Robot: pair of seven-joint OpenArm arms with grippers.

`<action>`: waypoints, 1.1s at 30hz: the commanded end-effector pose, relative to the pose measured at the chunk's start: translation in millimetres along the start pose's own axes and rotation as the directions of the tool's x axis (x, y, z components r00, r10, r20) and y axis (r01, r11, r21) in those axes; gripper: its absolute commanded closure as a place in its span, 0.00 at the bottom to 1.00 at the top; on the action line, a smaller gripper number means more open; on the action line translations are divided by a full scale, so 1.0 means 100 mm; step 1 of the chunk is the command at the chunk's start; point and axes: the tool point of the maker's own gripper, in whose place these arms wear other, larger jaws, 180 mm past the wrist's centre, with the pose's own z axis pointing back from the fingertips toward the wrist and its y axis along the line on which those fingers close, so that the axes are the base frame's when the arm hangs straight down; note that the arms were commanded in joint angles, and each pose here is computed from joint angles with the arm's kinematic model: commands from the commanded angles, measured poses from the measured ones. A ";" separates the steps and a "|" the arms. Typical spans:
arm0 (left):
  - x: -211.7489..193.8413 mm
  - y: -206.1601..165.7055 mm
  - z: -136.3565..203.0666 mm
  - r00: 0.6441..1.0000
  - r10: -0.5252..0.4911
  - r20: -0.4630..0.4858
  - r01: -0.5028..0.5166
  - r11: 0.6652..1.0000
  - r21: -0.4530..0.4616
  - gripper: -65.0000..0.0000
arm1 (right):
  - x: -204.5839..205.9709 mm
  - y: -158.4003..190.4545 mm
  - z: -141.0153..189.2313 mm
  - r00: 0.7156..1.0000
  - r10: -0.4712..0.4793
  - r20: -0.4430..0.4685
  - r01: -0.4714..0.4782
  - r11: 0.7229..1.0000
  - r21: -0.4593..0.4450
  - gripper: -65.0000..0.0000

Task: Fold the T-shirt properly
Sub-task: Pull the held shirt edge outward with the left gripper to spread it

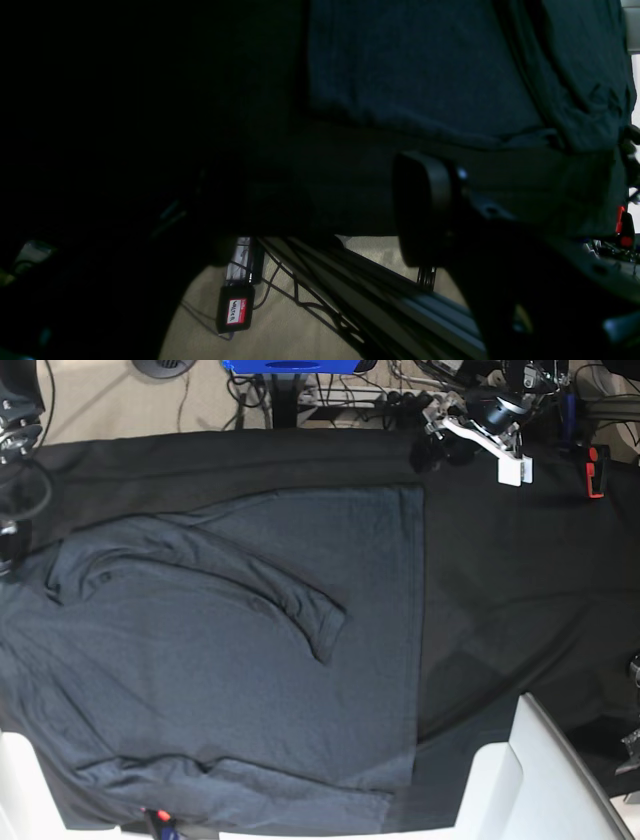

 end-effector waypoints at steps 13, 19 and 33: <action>0.03 0.00 0.07 1.000 -0.004 0.019 0.004 1.000 -0.006 0.30 | 0.15 0.03 -0.02 0.999 -0.039 0.028 0.040 0.999 -0.012 1.00; 0.02 -0.07 0.02 1.000 0.007 0.022 -0.007 1.000 -0.022 0.30 | 0.15 -0.04 -0.01 0.997 -0.070 0.032 0.072 0.996 -0.050 1.00; -0.02 0.03 -0.45 0.994 0.105 -0.038 -0.107 0.994 -0.029 0.15 | 0.14 -0.06 -0.01 0.997 -0.070 0.031 0.071 0.996 -0.053 1.00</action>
